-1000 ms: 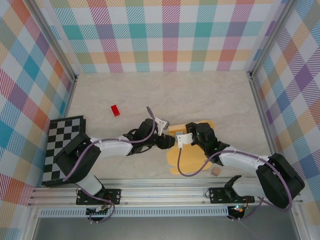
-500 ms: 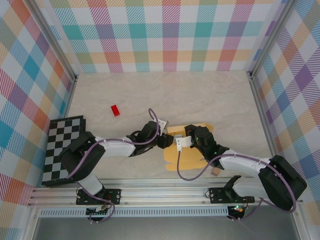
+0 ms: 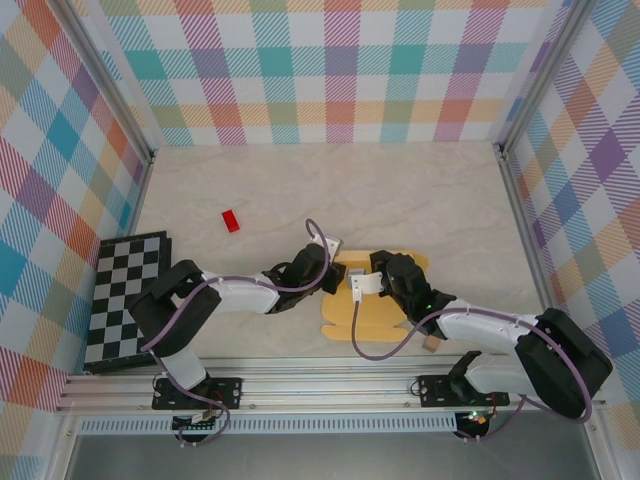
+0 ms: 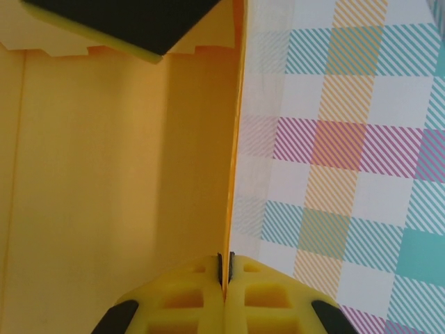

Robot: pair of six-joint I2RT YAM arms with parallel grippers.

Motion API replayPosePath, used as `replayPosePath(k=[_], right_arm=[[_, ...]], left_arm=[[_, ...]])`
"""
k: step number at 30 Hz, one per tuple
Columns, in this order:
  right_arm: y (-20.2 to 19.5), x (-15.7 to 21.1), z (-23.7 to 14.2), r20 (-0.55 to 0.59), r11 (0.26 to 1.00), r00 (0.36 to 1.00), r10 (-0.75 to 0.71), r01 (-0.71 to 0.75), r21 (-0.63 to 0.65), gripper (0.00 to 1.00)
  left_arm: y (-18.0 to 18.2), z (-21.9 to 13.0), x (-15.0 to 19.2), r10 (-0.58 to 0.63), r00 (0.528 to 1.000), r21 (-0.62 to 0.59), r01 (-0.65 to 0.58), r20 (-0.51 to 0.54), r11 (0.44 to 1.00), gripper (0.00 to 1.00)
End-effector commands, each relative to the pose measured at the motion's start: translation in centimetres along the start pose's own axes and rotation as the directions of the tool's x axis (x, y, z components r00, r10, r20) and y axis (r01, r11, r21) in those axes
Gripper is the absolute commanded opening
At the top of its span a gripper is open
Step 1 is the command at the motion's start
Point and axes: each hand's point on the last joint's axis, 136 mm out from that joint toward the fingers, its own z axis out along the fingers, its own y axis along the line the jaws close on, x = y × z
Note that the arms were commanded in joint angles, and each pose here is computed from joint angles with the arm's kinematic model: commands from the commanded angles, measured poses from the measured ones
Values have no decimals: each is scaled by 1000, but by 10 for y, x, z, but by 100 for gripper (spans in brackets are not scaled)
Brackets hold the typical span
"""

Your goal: Fold the paper box

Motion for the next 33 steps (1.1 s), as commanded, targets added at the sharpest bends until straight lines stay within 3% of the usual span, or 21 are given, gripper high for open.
replayPosePath(k=[1, 5, 8, 13, 16, 19, 22, 27, 30, 33], right_arm=[[36, -7, -7, 44, 991, 999, -7, 13, -135, 0], [33, -8, -11, 49, 989, 999, 21, -14, -147, 0], [24, -14, -20, 71, 983, 994, 89, -76, -169, 6], [-16, -19, -46, 112, 951, 950, 290, -273, -146, 24], [-40, -14, -63, 100, 878, 878, 468, -449, -168, 35], [-61, -12, -75, 79, 753, 756, 650, -627, -202, 38], [-78, -9, -73, 19, 557, 566, 824, -804, -209, 41], [-72, -17, -44, -246, 108, 166, 955, -967, -230, 42], [-57, -26, -22, -351, -12, 76, 933, -971, -241, 48], [-40, -35, -3, -394, -44, 76, 916, -957, -287, 49]], left_arm=[[33, 4, -8, 6, 999, -171, 0, 32, 985, 15], [45, 3, -8, 59, 998, -243, -55, 11, 968, 5], [50, 0, -9, 99, 995, -277, -94, 3, 956, 3], [57, -8, -11, 210, 978, -306, -200, -1, 931, 3], [60, -12, -11, 274, 962, -315, -259, 4, 913, 3], [58, -13, -12, 314, 949, -304, -297, 9, 905, 3], [50, -14, -11, 346, 938, -259, -326, 36, 909, 3], [48, -14, -3, 385, 922, -233, -365, 47, 901, 3], [49, -12, 3, 386, 922, -228, -369, 35, 901, 3], [49, -11, 6, 381, 924, -223, -365, 30, 904, 3]])
